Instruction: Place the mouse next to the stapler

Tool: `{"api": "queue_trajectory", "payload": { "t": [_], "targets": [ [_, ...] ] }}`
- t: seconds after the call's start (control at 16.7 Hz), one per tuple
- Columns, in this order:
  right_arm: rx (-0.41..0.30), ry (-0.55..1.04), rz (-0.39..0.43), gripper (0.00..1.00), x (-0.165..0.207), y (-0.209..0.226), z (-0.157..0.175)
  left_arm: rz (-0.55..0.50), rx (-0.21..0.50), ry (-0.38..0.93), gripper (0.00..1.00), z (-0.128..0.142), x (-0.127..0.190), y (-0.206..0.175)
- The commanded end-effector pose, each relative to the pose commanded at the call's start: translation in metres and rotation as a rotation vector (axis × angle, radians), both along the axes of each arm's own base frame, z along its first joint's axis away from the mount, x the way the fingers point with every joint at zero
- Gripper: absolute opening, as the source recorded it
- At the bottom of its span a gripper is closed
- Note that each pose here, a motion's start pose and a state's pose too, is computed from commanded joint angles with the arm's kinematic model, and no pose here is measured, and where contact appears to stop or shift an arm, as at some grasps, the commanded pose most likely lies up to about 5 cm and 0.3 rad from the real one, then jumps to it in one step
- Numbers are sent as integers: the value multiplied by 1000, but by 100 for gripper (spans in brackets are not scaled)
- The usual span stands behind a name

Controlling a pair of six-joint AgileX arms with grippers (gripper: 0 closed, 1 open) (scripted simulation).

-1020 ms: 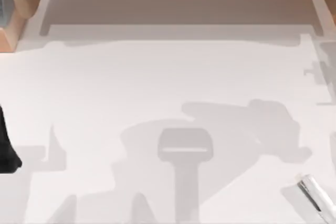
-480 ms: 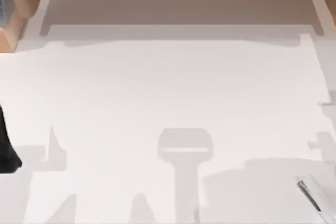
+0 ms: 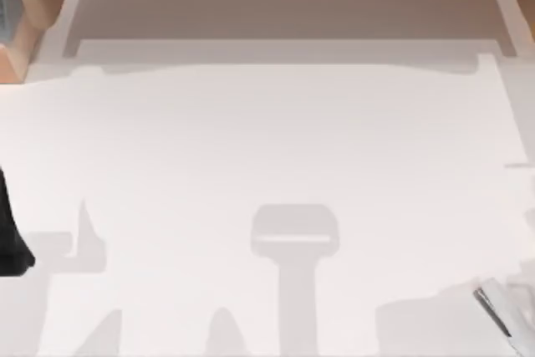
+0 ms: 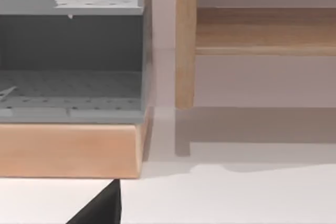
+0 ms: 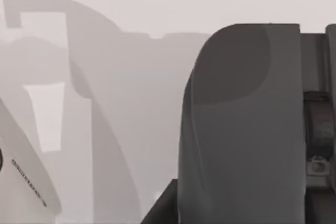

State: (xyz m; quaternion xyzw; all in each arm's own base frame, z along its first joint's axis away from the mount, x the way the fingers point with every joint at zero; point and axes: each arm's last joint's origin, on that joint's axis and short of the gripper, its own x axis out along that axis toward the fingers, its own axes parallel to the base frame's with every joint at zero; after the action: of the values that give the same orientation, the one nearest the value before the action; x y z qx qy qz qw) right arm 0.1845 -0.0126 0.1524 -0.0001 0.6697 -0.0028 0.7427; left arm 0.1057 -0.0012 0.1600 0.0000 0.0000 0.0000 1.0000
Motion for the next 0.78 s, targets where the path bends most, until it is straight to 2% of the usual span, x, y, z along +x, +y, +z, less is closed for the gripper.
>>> {"api": "queue_trajectory", "payload": {
  "t": [0.78],
  "targets": [
    [0,-40,-2,0,5,-1,3,0,0,0,100,0,0,0]
  ]
}}
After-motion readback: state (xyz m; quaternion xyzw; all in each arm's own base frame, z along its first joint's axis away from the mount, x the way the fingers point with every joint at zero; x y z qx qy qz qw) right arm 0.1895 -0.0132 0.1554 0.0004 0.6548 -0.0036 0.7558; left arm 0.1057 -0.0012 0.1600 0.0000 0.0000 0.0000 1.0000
